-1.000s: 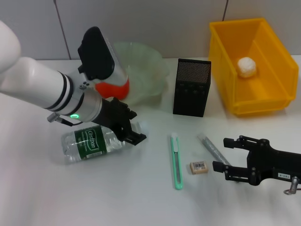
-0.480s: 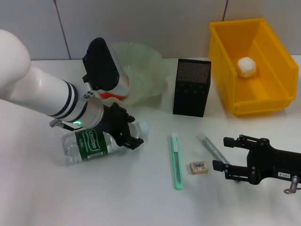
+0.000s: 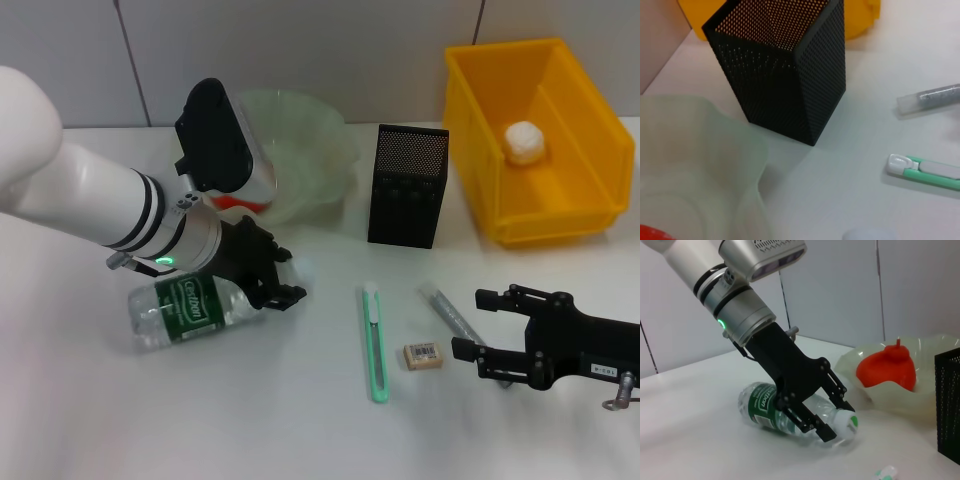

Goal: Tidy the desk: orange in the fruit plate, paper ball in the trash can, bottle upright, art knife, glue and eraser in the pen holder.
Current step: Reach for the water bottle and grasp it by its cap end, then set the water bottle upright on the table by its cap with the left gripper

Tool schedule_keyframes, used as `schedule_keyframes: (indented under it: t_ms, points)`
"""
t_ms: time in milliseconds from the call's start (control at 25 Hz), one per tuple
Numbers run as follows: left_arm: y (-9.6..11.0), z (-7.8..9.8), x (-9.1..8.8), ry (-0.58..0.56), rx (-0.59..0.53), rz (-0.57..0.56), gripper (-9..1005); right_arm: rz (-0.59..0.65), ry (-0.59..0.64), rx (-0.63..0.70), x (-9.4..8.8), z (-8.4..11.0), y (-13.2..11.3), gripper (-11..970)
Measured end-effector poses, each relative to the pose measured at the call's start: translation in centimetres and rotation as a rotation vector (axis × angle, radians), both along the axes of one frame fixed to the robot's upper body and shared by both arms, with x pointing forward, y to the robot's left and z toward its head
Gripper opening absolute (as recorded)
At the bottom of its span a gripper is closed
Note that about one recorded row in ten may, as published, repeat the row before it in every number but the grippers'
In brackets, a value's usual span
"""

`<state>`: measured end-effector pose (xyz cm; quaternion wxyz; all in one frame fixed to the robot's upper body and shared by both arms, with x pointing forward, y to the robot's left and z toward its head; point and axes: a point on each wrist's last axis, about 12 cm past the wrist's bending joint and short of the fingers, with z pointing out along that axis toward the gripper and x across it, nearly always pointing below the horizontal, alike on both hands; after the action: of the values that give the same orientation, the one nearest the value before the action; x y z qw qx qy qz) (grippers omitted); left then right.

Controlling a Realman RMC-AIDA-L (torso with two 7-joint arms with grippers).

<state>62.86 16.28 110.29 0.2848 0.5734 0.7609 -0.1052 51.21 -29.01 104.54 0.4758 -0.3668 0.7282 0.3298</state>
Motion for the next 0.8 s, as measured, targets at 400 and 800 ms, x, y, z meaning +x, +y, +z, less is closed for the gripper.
schedule_keyframes:
  t_ms: [400,800]
  points:
    - [0.0,0.8,-0.1,-0.004,-0.010,-0.017,496,-0.014,-0.005,0.008,0.1,0.1,-0.1,776]
    - [0.7,3.0,-0.6,0.020,-0.071,-0.030,441,-0.024,-0.010,0.020,0.2,0.3,-0.3,776]
